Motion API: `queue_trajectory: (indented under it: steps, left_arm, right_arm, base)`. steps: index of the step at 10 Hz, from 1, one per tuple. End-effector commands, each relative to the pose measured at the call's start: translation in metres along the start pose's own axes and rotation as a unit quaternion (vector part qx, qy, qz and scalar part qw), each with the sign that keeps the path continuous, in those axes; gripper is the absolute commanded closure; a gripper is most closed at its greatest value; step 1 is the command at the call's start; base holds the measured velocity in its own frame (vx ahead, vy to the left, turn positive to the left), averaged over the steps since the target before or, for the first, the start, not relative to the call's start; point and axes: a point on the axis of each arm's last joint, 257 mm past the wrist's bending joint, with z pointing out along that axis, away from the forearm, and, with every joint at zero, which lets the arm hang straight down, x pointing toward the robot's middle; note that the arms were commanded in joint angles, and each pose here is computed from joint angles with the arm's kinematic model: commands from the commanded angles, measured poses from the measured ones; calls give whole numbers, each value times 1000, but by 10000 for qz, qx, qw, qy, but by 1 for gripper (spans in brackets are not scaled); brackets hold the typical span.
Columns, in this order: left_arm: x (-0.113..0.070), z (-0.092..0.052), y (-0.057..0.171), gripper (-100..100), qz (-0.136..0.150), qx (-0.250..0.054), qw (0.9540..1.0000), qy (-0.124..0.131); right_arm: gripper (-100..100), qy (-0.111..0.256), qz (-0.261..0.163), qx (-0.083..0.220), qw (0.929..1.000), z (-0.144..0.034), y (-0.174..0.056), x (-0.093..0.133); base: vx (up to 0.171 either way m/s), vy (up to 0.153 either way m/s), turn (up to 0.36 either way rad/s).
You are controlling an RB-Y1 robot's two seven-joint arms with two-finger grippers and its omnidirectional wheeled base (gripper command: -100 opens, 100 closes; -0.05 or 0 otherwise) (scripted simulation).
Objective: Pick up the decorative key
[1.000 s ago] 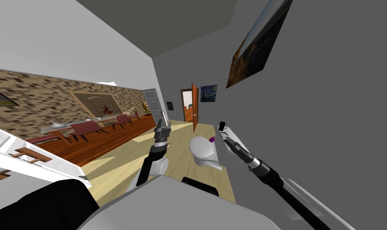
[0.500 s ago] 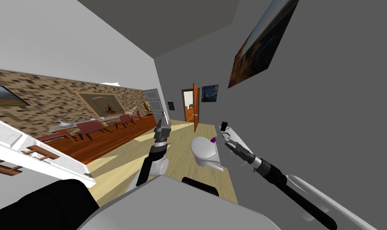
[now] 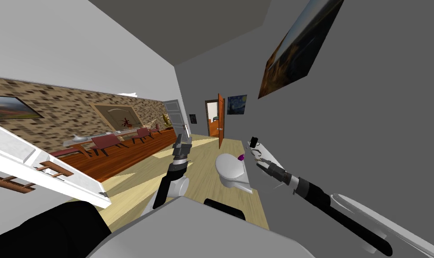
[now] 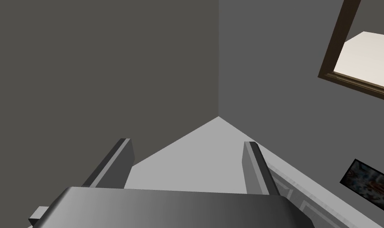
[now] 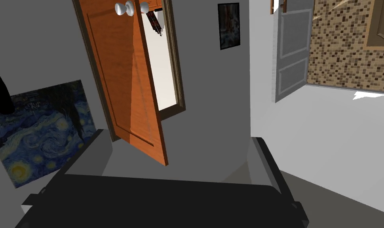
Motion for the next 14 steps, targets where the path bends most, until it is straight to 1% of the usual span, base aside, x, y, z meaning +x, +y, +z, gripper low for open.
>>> queue_trajectory:
  steps: [1, 2, 3, 4, 5, 7, 8, 9, 10, 11, 13, 14]
  left_arm:
    - [0, 0, 0, 0, 0, 0, 10000, 0]
    - [0, 0, 0, 0, 0, 0, 10000, 0]
    - [0, 0, 0, 0, 0, 0, 10000, 0]
    - [0, 0, 0, 0, 0, 0, 10000, 0]
    - [0, 0, 0, 0, 0, 0, 10000, 0]
    - [0, 0, 0, 0, 0, 0, 10000, 0]
    - [0, 0, 0, 0, 0, 0, 10000, 0]
    - [0, 0, 0, 0, 0, 0, 10000, 0]
    - [0, 0, 0, 0, 0, 0, 10000, 0]
    - [0, 0, 0, 0, 0, 0, 10000, 0]
    - [0, 0, 0, 0, 0, 0, 10000, 0]
    - [0, 0, 0, 0, 0, 0, 10000, 0]
  right_arm:
    - [-100, 390, -317, 153, 9986, -12, -22, 13]
    - [-100, 648, -550, 228, 9961, -18, -34, 22]
    - [-100, 764, -593, 329, 9948, -26, -45, 25]
    - [-100, 1052, -828, 439, 9900, -37, -61, 33]
    - [-100, 1091, -840, 477, 9893, -40, -65, 34]
    - [-100, 1661, -1284, 716, 9751, -67, -99, 47]
    - [-100, 1696, -1282, 765, 9741, -71, -103, 48]
    - [-100, 1960, -1483, 880, 9653, -85, -119, 53]
    - [-100, 1972, -1477, 902, 9650, -87, -120, 54]
    - [-100, 2219, -1661, 1012, 9555, -101, -135, 58]
    - [-100, 2696, -1962, 1268, 9342, -135, -165, 66]
    - [-100, 2697, -1962, 1269, 9342, -135, -165, 66]
  base:
    - [22, 52, 39]
    - [23, 83, 62]
    - [27, 67, 21]
    - [34, 51, 36]
    - [27, 33, 22]
    - [42, 67, 52]
    - [52, 64, 12]
    - [42, 52, 23]
    - [28, 40, 24]
    - [34, 53, 42]
    - [73, 86, 50]
    - [59, 64, 9]
